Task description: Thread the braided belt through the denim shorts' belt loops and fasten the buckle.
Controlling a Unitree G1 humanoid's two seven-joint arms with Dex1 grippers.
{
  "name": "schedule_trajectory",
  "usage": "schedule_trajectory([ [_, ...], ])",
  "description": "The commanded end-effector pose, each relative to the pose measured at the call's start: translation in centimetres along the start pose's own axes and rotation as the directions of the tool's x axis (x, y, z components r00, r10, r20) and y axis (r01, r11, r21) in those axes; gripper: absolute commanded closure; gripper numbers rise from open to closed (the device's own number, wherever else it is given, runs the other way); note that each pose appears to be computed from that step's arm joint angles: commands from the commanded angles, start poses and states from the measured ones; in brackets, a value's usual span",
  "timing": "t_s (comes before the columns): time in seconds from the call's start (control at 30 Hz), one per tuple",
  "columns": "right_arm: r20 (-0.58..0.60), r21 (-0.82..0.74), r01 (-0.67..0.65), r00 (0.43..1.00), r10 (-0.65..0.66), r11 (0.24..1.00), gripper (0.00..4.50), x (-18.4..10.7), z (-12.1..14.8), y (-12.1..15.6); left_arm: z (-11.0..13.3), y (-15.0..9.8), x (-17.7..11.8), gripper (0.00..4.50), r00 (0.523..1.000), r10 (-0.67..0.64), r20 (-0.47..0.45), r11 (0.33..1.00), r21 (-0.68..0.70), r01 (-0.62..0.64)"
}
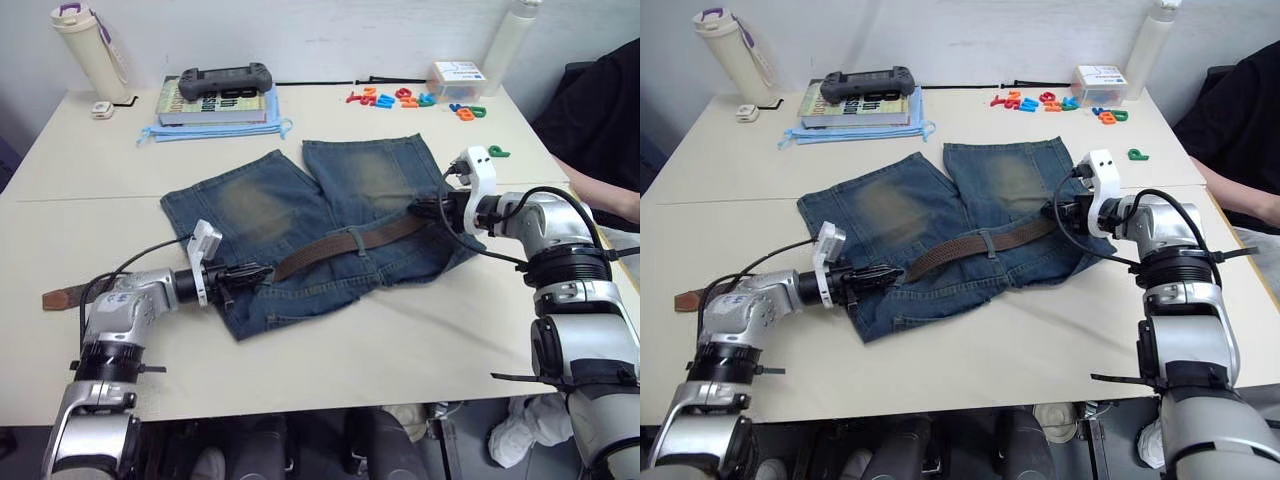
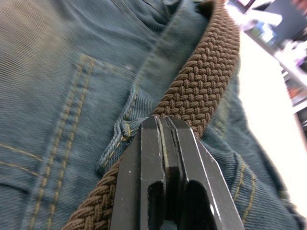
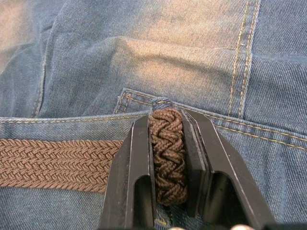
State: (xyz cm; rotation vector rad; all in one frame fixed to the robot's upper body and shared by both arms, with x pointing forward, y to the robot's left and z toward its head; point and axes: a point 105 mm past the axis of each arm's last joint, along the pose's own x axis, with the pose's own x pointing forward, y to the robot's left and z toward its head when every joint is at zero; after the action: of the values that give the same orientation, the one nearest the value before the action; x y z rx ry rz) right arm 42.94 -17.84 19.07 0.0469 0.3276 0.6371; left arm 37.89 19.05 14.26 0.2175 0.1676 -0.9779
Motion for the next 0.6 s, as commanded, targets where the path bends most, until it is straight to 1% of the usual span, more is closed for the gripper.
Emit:
schedule_trajectory([
  [0.03, 0.156, -0.072, -0.077, 0.984, 0.088, 0.994, 4.16, -1.8, 3.8, 2.7, 2.7, 0.8, -1.9, 4.5, 0.999, 0.026, 0.047, 0.966, 0.254, -0.037],
  [0.1, 0.192, -0.097, -0.108, 0.973, 0.125, 0.989, 4.16, -2.8, 4.1, 4.1, 3.3, 0.6, -2.8, 4.5, 0.997, 0.028, 0.077, 0.937, 0.345, -0.053],
  [0.17, 0.227, -0.188, -0.125, 0.96, 0.167, 0.974, 4.16, -4.7, 3.9, 5.7, 4.0, -0.1, -4.0, 4.5, 0.991, 0.031, 0.13, 0.911, 0.404, -0.082],
  [0.2, 0.235, -0.222, -0.128, 0.955, 0.18, 0.967, 4.16, -5.3, 3.6, 6.3, 4.2, -0.4, -4.5, 4.5, 0.989, 0.031, 0.147, 0.902, 0.421, -0.091],
  [0.27, 0.26, -0.236, -0.174, 0.937, 0.235, 0.956, 4.16, -7.4, 3.1, 8.0, 4.8, -1.1, -5.5, 4.5, 0.982, 0.045, 0.186, 0.888, 0.443, -0.125],
  [0.3, 0.251, -0.25, -0.201, 0.931, 0.265, 0.947, 4.16, -8.4, 2.5, 8.7, 5.0, -1.6, -6.0, 4.5, 0.98, 0.044, 0.192, 0.883, 0.452, -0.128],
  [0.43, 0.095, -0.302, -0.262, 0.948, 0.303, 0.916, 4.16, -10.7, -1.2, 10.0, 5.5, -5.3, -6.5, 4.5, 0.983, -0.047, 0.176, 0.847, 0.529, -0.054],
  [0.5, 0.003, -0.307, -0.296, 0.95, 0.312, 0.904, 4.16, -11.5, -3.0, 10.3, 5.3, -7.6, -6.4, 4.5, 0.981, -0.125, 0.148, 0.816, 0.578, 0.017],
  [0.57, -0.13, -0.338, -0.319, 0.947, 0.292, 0.885, 4.16, -12.0, -5.3, 10.3, 4.8, -10.0, -6.4, 4.5, 0.972, -0.202, 0.119, 0.808, 0.581, 0.097],
  [0.6, -0.183, -0.344, -0.331, 0.942, 0.283, 0.879, 4.16, -12.2, -6.3, 10.3, 4.1, -11.1, -6.5, 4.5, 0.966, -0.244, 0.087, 0.798, 0.584, 0.149],
])
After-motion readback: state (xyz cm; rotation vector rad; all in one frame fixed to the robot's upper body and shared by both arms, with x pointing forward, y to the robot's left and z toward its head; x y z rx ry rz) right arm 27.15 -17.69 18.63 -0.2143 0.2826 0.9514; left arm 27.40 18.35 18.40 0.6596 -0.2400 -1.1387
